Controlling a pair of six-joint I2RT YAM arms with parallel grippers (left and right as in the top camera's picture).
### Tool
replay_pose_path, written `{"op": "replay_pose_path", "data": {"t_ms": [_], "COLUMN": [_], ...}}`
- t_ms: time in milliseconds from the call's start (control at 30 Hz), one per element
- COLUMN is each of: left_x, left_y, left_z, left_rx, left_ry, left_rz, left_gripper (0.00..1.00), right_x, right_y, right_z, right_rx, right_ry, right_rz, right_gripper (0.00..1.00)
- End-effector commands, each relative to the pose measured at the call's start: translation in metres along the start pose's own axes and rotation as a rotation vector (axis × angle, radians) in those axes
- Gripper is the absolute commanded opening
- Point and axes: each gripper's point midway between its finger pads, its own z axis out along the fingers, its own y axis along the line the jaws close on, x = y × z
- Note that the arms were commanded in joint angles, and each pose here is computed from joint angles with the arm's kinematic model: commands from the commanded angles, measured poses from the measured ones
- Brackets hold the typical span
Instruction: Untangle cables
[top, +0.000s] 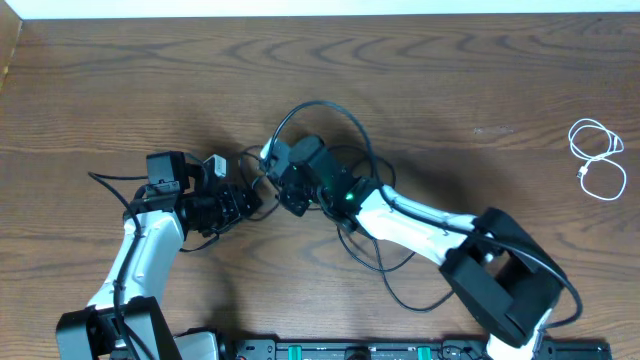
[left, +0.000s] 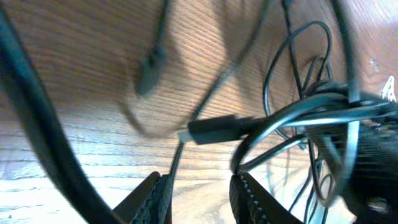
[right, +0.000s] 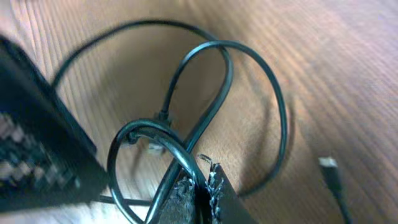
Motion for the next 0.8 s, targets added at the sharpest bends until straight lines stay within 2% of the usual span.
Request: {"op": "replay_pose_path", "data": {"t_ms": [0,133,400,567,767], "left_x": [0.003,0.003,0.001,-0.004,-0.006], "left_y": [-0.007,-0.009,-0.009,0.006,0.019], "left_z": [0.001,0.001,0.001,0.001,0.0], "left_rx": [0.045,0.056,0.052,-0.036,-0.109], "left_ry": [0.018,0.018,0.011,-0.014,-0.033], "left_rz": [0.031,0.044,0.047,0.044,-0.027], "left_gripper": [0.4,0.41,0.41,0.41,0.41], "right_x": [-0.009,-0.014,-0.016,-0.016,-0.015], "right_y": [-0.003,0.014,0.022,0.033,0.037], "right_z": [-0.006,-0.006,-0.006,-0.007,-0.007], "right_rx": [0.013,-0.07,-0.097,-0.161,-0.183], "right_ry": [-0.021,-0.034,-0.035,-0.027,-0.019], "right_rz": [0.164,0.177,0.261,0.284,0.295], "right_gripper": [0.01,0.01,0.01,0.01,0.01]}}
